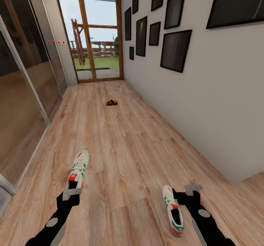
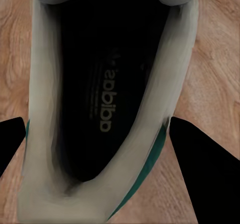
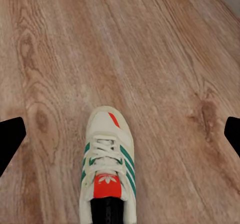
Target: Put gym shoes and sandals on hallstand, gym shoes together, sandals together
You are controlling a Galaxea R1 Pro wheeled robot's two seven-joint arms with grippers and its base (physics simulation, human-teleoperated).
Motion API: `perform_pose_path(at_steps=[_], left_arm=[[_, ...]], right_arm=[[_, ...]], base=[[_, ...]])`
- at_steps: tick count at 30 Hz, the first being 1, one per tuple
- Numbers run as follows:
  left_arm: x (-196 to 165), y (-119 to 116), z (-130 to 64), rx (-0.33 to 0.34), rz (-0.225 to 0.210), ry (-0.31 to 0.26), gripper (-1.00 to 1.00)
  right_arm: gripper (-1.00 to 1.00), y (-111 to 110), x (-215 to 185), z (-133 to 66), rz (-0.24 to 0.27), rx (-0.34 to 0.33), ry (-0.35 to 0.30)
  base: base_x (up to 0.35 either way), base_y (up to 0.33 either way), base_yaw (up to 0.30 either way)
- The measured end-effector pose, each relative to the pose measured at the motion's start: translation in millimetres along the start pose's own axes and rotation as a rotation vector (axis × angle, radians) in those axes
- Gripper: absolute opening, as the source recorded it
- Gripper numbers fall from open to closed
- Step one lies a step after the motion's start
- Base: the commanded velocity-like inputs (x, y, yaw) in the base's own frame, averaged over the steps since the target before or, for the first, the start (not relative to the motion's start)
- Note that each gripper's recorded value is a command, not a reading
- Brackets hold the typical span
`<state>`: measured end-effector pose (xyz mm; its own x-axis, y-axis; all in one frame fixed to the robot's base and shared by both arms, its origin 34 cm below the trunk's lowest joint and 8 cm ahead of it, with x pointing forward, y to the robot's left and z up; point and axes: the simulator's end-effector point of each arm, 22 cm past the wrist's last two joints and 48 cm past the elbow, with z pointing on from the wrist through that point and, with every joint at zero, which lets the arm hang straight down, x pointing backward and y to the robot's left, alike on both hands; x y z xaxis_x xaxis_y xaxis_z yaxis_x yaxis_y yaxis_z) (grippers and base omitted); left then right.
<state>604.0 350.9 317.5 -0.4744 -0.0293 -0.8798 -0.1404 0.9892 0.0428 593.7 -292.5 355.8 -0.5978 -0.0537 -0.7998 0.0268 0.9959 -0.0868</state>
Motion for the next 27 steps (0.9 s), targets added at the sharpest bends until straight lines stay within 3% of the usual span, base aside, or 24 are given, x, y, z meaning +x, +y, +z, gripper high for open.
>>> perform_pose_path(at_steps=[4,14,18,20,27], left_arm=[[-0.9,-0.3,0.2,0.001,0.000,-0.004,-1.00],[-1.8,-4.1,0.3,0.015,0.006,-0.007,-1.00],[5.9,-5.0,1.5,0.017,0.008,0.007,-1.00],[11.2,-5.7,2.2,0.019,0.012,0.017,-1.00],[33.0,-5.8,4.7,0.019,0.017,0.056,-1.00]], right_arm=[[1.00,-0.1,-0.1,0.1,0.000,0.000,0.000],[1.00,2.6,3.1,0.3,0.003,-0.002,0.007],[1.00,3.5,27.3,3.8,0.002,-0.001,0.057],[1.00,4.9,61.1,5.3,0.001,-0.002,0.125],[1.00,5.3,91.6,9.1,0.000,-0.002,0.184]], base=[[0.194,0.000,0.197],[0.022,0.000,0.024],[0.001,0.000,0.001],[0.000,0.000,0.000],[0.000,0.000,0.000]])
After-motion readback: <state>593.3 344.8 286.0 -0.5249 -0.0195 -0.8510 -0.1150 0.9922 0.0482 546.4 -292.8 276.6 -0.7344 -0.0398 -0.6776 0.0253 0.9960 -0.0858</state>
